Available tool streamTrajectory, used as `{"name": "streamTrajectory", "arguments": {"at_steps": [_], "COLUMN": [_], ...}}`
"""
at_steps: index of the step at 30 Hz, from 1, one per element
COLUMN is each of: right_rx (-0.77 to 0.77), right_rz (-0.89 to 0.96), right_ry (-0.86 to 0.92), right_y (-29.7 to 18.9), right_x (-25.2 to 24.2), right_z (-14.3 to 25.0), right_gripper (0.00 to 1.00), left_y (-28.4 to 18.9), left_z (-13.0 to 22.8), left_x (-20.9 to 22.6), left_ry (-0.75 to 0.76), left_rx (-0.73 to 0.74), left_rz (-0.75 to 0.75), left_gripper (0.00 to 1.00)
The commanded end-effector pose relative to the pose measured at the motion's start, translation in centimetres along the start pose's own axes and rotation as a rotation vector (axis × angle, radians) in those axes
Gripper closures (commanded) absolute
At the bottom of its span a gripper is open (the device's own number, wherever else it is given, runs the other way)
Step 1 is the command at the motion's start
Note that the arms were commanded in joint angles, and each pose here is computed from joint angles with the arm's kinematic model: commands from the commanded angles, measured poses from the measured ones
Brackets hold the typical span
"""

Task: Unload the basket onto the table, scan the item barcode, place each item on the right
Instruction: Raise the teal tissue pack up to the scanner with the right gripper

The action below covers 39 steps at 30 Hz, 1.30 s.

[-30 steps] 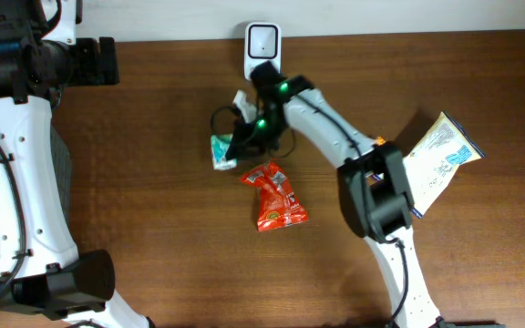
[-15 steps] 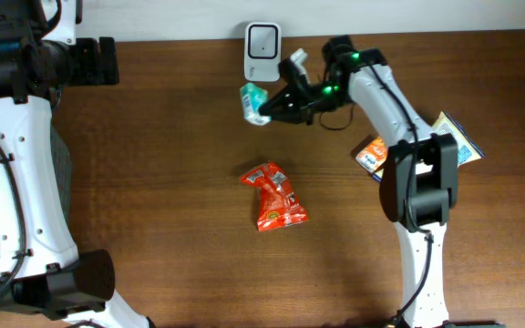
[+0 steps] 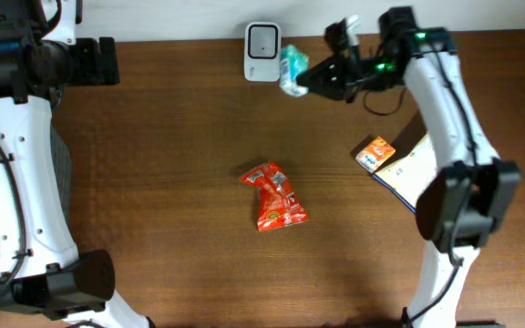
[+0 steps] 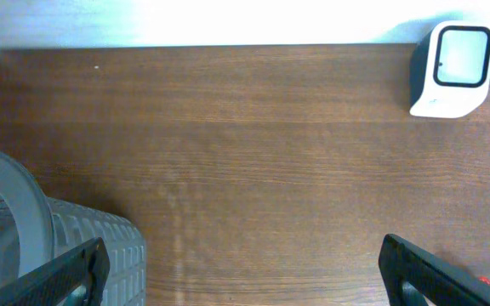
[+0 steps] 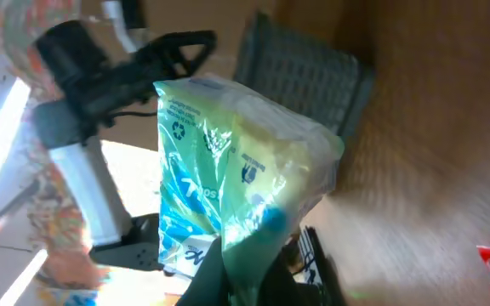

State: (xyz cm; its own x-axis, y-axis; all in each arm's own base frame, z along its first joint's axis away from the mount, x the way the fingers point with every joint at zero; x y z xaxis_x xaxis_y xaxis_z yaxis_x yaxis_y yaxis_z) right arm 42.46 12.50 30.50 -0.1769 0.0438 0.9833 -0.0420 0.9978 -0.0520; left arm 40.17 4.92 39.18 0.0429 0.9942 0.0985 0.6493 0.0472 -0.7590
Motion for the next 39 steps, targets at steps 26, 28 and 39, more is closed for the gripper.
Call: {"name": "streamTrajectory", "arguments": {"at_steps": [26, 28, 39], "right_rx": [-0.531, -0.467, -0.227], "right_rz": [1.562, 1.645, 1.852], "right_ry": [-0.77, -0.896, -1.224], "right_y": [4.8, 7.2, 11.1], "right_x": [7.0, 5.2, -7.0], "right_z": [-5.8, -7.1, -13.6], "right_gripper": [0.96, 0.96, 0.96], "left_y": [0.1, 0.1, 0.1], "left_z": [0.1, 0.1, 0.1], "left_x": [0.2, 0.2, 0.2], "left_ry": [0.007, 0.007, 0.007], "left_rx": [0.004, 0.004, 0.004], "left_rz": [0.004, 0.004, 0.004], "left_gripper": [0.01, 0.01, 0.01]}}
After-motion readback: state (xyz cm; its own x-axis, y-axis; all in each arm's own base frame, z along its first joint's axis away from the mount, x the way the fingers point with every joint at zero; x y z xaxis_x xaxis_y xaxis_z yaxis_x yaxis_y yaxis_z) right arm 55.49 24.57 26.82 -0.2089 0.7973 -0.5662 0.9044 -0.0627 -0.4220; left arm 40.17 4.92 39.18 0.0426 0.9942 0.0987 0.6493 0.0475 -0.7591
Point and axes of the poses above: each gripper's point midway between its finger pads, its own y axis out along the fingers, its own x axis along the line the jaws close on, z = x × y, the point moved 7 cm from there along -y, back along the fingers, and after that the axes turned 5 degrees about y, right-handed, at the moved point
